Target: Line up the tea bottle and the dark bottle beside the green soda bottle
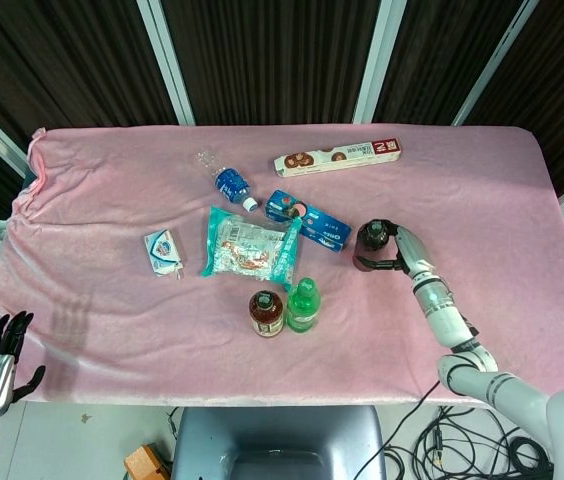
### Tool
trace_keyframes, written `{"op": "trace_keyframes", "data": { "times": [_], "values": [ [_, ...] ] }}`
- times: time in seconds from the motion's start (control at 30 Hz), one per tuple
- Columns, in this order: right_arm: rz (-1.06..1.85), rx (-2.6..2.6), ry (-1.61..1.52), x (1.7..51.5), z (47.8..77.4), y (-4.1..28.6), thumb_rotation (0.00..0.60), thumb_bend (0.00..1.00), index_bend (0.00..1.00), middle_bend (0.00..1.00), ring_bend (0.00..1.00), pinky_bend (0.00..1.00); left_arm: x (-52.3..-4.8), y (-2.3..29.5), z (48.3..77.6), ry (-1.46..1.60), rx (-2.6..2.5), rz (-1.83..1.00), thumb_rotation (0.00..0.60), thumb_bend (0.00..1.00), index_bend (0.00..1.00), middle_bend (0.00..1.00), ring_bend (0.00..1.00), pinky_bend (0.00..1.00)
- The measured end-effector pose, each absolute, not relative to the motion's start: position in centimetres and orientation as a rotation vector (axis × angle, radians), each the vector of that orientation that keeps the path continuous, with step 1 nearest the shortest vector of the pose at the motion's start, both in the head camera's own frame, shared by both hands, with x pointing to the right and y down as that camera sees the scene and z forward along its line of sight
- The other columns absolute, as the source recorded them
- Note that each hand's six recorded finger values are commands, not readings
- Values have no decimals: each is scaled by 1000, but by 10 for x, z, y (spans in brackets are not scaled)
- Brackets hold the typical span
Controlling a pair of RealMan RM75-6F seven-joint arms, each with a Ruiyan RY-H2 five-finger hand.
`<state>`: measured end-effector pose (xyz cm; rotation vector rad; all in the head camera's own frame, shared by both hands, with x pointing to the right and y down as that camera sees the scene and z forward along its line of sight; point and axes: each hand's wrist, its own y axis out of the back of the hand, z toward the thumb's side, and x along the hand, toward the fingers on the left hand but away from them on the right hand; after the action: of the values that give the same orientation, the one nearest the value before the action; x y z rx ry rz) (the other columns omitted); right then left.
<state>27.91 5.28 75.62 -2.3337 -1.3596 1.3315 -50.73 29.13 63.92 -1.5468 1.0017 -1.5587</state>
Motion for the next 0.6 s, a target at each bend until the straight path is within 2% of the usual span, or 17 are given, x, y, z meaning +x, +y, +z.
{"op": "trace_keyframes", "data": {
  "times": [0.1,0.2,0.43,0.6],
  "values": [
    [1319,-2308,-1373,279,756,52,600,297,796,565,503,528,-508,292,639,1004,-1547,-1563,600,297,0,69,0,0],
    [1284,-2281,-1398,280,751,50,600,301,872,619,549,559,-509,292,639,1006,-1548,-1564,600,297,0,69,0,0],
    [1131,-2296,-1448,272,730,58,600,302,913,652,566,574,-509,292,640,1007,-1551,-1567,600,297,0,68,0,0],
    [1047,-2379,-1403,260,713,84,600,302,914,653,565,574,-507,292,641,1003,-1558,-1565,600,297,0,68,0,0]
  ]
}}
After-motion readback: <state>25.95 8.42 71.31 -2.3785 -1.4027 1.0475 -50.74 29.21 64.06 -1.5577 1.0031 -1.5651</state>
